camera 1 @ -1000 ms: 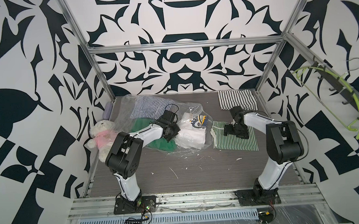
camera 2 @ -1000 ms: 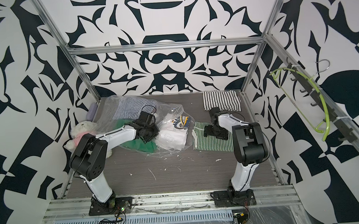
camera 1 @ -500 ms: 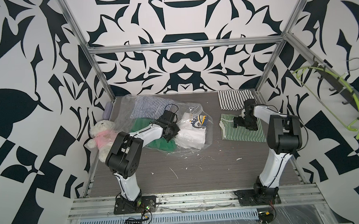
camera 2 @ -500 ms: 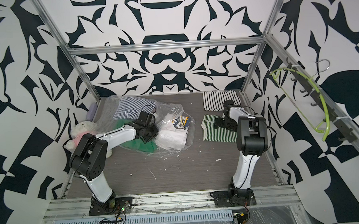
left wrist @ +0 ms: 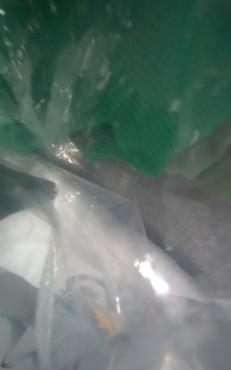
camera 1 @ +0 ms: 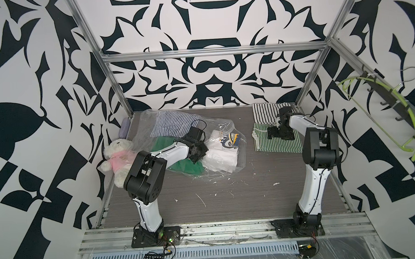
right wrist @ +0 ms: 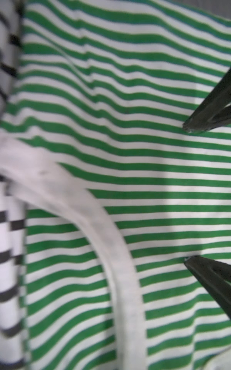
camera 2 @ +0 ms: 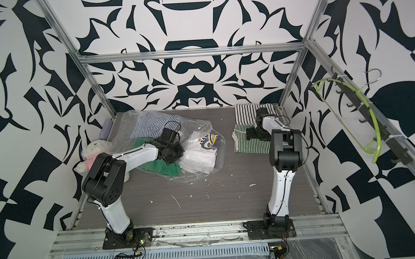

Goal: Take the tank top out of the vacuum bag
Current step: Move the tank top to the center of the board, then take out the tank top from the vacuum bag.

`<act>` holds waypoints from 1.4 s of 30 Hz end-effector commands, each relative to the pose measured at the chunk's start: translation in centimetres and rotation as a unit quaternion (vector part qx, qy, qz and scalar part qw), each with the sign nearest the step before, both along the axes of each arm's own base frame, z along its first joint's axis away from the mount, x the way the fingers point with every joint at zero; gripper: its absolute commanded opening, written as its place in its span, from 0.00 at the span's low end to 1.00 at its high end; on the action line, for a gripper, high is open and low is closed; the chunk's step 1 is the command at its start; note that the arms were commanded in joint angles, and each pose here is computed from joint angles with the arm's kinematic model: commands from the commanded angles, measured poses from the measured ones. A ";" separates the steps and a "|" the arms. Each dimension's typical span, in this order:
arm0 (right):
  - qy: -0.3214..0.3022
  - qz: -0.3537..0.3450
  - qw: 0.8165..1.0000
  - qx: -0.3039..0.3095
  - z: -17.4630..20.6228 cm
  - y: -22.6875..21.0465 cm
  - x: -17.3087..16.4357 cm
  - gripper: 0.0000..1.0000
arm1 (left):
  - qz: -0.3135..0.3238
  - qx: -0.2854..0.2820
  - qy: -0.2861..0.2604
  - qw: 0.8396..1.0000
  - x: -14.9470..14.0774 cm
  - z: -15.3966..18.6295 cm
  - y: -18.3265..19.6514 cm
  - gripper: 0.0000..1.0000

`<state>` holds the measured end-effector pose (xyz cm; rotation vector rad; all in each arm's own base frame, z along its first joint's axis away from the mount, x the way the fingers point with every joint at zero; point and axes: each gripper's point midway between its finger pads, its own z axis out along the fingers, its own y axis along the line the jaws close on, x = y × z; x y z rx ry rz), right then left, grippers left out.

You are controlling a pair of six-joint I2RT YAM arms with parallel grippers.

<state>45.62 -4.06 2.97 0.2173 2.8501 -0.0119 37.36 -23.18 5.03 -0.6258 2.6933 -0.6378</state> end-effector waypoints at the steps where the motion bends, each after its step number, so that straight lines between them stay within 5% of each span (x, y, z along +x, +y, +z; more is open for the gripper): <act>1: -0.055 -0.009 0.998 -0.003 4.6 0.8 -0.8 0.99 | 0.007 0.014 0.006 1.000 0.2 -0.2 0.8 0.00; 8: -0.144 -0.001 0.988 0.050 9.5 7.2 -3.7 0.95 | -0.003 0.035 -0.010 0.999 0.1 0.6 1.4 0.00; 14: -0.164 0.034 0.969 0.180 11.1 17.1 -6.6 0.88 | -0.038 0.058 -0.018 0.997 -0.1 0.5 1.6 0.00; 19: -0.147 0.051 0.961 0.230 9.5 22.4 -6.7 0.85 | -0.036 0.045 -0.018 0.998 0.0 0.4 1.1 0.00; 32: -0.098 0.029 0.966 0.239 3.2 25.9 -1.1 0.69 | -0.032 0.044 -0.014 0.998 0.0 0.6 1.2 0.00; 36: -0.094 0.030 0.963 0.251 2.4 26.7 0.0 0.54 | -0.030 0.044 -0.014 0.998 0.0 0.5 1.2 0.00; 38: -0.093 0.029 0.962 0.255 1.9 26.9 0.5 0.37 | -0.029 0.043 -0.015 0.999 0.1 0.6 1.1 0.00; 40: -0.096 0.024 0.961 0.259 1.4 26.8 0.5 0.06 | -0.028 0.043 -0.014 0.999 0.1 0.5 1.1 0.00; 42: -0.101 0.025 0.957 0.270 1.9 27.0 0.2 0.00 | -0.026 0.043 -0.012 0.999 0.1 0.3 1.1 0.00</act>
